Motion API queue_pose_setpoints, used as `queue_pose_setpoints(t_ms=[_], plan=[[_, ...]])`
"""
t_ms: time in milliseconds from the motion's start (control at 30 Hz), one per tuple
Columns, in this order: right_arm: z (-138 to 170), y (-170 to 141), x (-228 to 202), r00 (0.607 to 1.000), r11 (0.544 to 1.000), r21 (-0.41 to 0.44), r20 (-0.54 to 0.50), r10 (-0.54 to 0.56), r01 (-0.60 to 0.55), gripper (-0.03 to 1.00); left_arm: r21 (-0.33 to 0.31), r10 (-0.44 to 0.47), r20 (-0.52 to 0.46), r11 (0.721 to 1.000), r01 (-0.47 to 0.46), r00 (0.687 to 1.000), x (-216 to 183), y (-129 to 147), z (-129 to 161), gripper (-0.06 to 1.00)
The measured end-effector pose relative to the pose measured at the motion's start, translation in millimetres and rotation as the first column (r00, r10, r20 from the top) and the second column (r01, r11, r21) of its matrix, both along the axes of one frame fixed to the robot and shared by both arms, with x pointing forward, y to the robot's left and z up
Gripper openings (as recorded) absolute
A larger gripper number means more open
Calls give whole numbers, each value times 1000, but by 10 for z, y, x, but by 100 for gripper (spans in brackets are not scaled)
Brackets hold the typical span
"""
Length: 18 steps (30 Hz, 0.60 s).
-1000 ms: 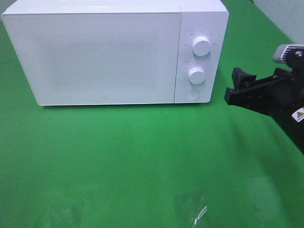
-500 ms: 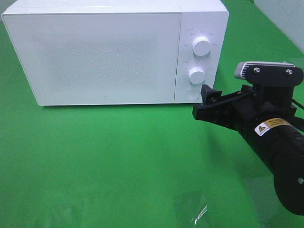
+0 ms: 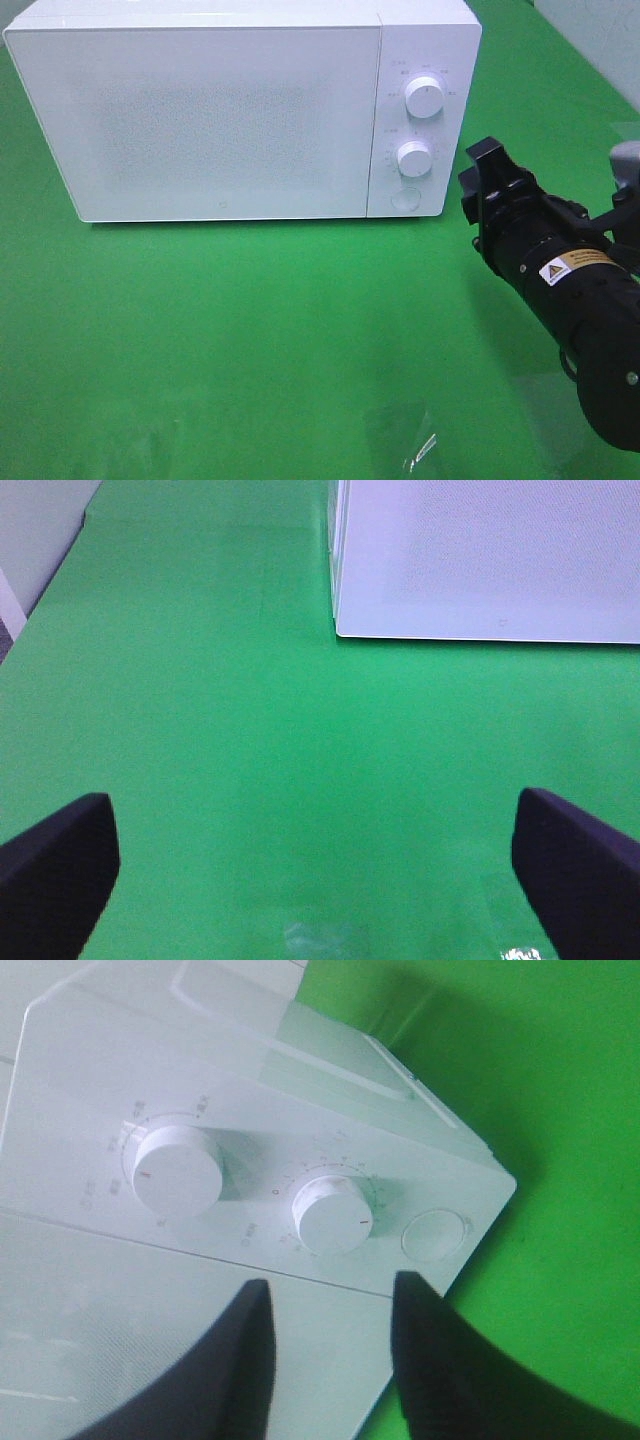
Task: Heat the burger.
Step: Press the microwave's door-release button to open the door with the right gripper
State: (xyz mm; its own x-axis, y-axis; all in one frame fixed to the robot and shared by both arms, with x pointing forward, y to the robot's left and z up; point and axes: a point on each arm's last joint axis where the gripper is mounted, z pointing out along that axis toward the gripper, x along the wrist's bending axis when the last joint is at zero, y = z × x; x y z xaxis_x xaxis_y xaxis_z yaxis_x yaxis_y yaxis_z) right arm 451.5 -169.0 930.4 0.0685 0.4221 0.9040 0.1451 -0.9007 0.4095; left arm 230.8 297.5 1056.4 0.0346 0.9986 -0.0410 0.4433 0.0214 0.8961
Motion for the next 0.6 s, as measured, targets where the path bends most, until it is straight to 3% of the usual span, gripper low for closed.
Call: queue_pose_setpoints(t_ms=[33,67,100,133,167,233,367,600], plan=[[0,0,0,1000,1000,0,0,0,0,39,0,0,0,1000,0,1000,0,0,0,99],[0,0,0,1000,997,72,-8,-9,9,28,0,0,0,1000,0,1000,0,0,0,99],[0,0,0,1000,997,72,-8,-9,9,28,0,0,0,1000,0,1000,0,0,0,99],[0,0,0,1000,986,165,-19,-19,22,18,0,0,0,1000,0,1000,0,0,0,99],[0,0,0,1000,986,165,-19,-19,22,18,0,0,0,1000,0,1000,0,0,0,99],[-11,2,-2,998,957,289,-48,-29,42,1,0,0,0,1000,0,1000,0,0,0,99],[-99,23,-3,991,936,345,-131,-24,68,0,0,0,0,1000,0,1000,0,0,0,99],[-267,146,103,977,925,367,-212,-21,99,0,0,0,0,1000,0,1000,0,0,0,99]])
